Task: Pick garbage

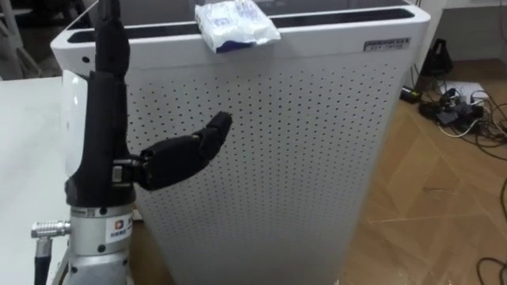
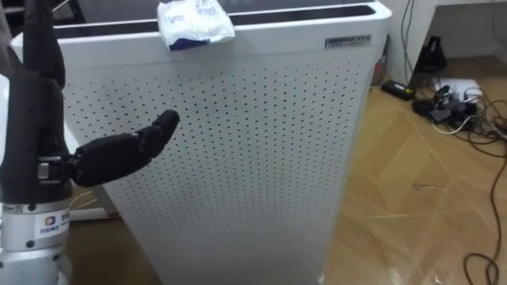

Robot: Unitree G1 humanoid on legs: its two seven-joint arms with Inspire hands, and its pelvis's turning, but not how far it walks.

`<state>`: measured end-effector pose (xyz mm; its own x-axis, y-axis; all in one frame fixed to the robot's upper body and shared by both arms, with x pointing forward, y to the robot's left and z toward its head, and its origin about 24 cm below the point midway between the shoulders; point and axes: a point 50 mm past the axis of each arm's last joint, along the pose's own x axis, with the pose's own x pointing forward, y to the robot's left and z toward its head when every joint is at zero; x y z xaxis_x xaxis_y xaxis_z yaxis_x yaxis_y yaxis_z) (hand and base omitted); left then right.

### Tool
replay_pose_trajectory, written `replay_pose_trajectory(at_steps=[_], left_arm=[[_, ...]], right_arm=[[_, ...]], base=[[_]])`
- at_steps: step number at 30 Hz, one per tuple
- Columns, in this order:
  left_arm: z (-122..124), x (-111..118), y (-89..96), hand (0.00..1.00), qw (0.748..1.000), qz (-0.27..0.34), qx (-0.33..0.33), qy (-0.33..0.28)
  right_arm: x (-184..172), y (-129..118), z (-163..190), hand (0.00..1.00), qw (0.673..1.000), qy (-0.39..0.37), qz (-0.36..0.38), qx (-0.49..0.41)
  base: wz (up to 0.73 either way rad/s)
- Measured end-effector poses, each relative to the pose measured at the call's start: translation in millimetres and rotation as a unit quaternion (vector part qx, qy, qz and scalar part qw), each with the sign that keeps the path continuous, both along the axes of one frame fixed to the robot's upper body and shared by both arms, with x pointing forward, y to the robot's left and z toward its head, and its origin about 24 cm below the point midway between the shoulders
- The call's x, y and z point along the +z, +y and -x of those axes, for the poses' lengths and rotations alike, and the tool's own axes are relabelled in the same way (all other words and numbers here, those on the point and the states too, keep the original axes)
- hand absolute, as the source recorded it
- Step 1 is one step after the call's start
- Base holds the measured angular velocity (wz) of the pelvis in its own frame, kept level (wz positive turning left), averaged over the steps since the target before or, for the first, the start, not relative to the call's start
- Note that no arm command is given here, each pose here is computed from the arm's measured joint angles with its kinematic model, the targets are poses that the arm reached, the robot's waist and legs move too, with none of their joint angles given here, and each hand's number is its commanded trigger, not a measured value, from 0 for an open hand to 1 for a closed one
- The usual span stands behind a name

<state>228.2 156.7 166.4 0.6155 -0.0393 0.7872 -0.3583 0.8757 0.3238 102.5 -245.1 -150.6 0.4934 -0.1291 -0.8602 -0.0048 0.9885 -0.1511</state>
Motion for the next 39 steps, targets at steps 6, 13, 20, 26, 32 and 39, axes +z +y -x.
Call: replay_pose_trajectory(at_steps=[6,13,20,26,32,39], left_arm=[[1.4,1.7,0.0,0.0,0.998,-0.043,0.033,-0.027],[5.0,4.1,-6.3,0.0,0.993,-0.089,0.041,-0.067],[2.6,11.8,-10.5,0.0,0.987,-0.112,0.049,-0.1],[1.9,13.6,-9.1,0.0,0.986,-0.121,0.053,-0.105],[1.5,12.7,-9.3,0.0,0.983,-0.137,0.059,-0.105],[-4.0,7.2,-8.5,0.0,0.983,-0.151,0.071,-0.074]], right_arm=[[0.8,-1.2,0.5,1.0,1.0,-0.001,0.007,0.007],[1.4,-2.8,-0.3,1.0,1.0,-0.003,0.013,0.003],[2.6,-2.3,-3.2,1.0,1.0,-0.008,0.01,0.012],[4.1,1.6,-8.0,1.0,1.0,-0.017,-0.012,0.022],[4.3,3.3,-10.6,1.0,0.999,-0.017,-0.027,0.032],[4.2,2.4,-9.5,1.0,0.998,-0.009,-0.021,0.053]], base=[[0.02],[-0.06],[-0.06],[0.06],[0.03],[0.0]])
